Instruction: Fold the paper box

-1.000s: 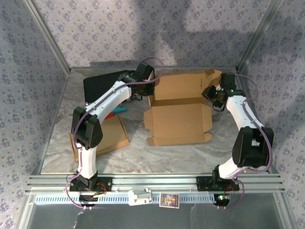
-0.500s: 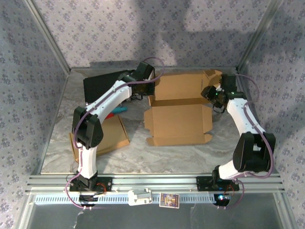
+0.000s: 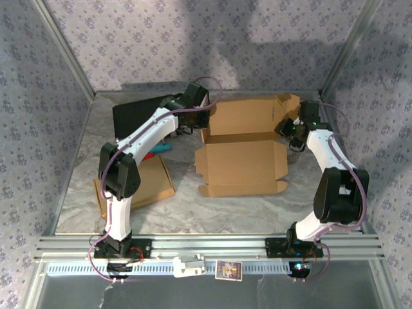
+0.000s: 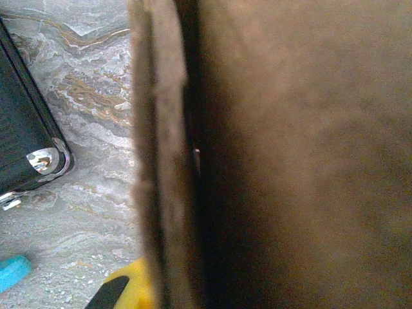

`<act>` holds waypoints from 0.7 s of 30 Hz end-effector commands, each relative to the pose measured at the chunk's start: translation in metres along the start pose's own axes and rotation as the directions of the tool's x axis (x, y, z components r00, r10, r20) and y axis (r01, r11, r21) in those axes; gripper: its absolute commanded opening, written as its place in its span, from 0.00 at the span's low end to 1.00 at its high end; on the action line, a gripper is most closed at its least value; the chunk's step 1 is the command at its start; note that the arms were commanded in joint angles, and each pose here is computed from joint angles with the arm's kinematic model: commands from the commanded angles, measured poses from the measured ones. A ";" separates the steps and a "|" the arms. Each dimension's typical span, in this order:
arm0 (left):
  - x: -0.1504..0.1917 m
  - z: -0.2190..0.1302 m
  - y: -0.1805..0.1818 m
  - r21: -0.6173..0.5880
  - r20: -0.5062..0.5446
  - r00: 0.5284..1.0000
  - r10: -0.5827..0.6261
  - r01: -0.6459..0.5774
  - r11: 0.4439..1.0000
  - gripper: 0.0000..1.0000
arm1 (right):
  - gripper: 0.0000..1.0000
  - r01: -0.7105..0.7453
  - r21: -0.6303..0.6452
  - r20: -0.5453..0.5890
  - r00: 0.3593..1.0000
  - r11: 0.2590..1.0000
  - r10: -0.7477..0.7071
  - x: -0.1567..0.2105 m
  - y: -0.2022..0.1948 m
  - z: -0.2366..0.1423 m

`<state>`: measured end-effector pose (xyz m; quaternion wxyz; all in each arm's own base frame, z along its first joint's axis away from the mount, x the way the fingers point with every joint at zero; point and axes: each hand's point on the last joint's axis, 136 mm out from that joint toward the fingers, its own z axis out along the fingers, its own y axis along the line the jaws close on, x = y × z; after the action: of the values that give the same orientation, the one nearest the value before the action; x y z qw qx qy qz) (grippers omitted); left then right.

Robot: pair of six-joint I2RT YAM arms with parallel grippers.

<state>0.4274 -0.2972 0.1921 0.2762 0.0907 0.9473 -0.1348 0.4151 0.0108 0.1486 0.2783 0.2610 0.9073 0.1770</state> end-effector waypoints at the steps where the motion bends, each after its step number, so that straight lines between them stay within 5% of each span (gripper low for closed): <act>1: -0.010 -0.007 -0.006 0.028 0.014 1.000 0.000 0.000 1.000 0.00 | 0.44 0.027 -0.079 0.038 0.999 0.996 -0.024 -0.015 0.027 -0.011; 21: -0.025 -0.008 -0.010 0.081 0.033 0.999 -0.041 0.039 0.996 0.00 | 0.35 0.044 -0.236 -0.070 0.996 0.971 -0.062 0.022 0.075 -0.005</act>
<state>0.4351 -0.2965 0.1924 0.2690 0.0809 0.9485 -0.1463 0.4241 0.0699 0.1719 0.2813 0.2077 0.9003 0.2591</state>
